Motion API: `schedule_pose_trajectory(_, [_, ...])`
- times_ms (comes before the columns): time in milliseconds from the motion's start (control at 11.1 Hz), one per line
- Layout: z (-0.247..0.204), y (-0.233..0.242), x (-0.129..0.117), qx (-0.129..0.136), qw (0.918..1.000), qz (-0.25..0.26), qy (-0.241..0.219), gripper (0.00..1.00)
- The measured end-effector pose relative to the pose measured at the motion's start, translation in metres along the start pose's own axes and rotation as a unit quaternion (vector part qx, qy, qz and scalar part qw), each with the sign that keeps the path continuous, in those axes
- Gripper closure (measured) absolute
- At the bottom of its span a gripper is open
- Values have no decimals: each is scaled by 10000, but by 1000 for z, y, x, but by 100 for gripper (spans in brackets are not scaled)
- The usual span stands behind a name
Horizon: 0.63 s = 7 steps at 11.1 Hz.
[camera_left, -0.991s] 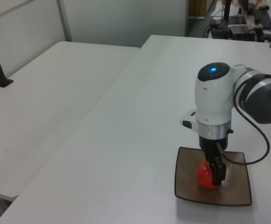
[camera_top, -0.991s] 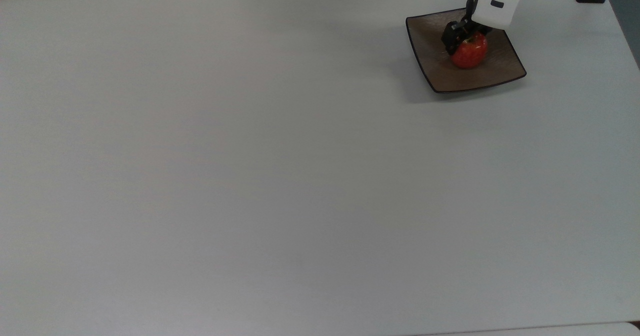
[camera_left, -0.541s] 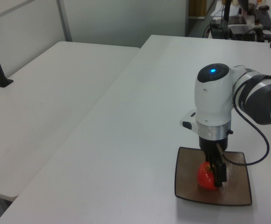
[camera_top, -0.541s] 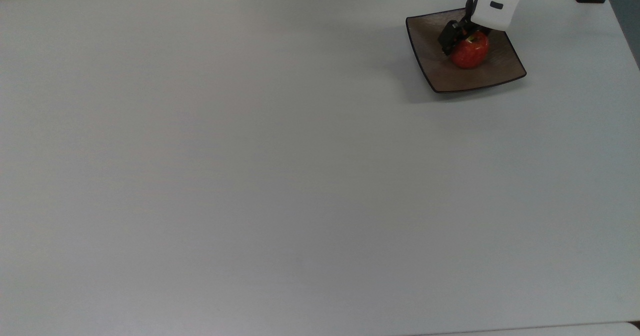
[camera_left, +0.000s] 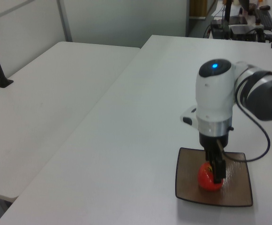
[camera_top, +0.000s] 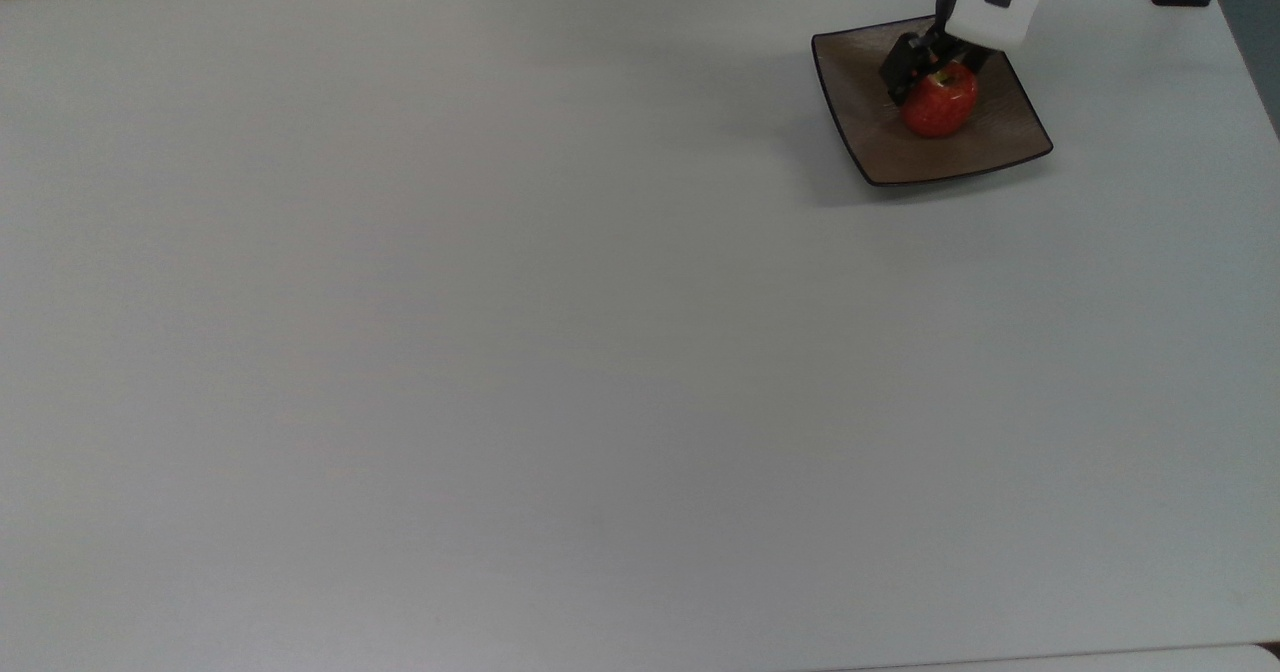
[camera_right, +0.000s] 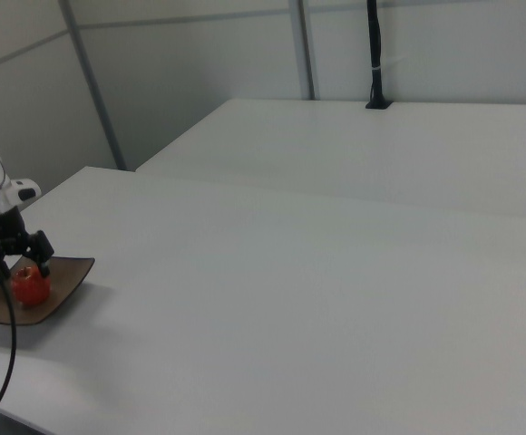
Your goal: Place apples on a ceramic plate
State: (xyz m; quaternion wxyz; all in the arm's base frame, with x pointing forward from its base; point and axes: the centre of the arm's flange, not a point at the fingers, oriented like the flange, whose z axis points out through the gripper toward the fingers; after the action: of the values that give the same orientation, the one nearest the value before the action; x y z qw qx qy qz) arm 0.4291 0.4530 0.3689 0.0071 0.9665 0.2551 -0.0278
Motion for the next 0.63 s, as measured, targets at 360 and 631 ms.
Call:
schedule_pose_trajectory(360, [-153,38,-35,-380,9957,725,427,0])
schedule_pose_trajectory(631, [-236,119,-75,-308,9843,1665,493,0])
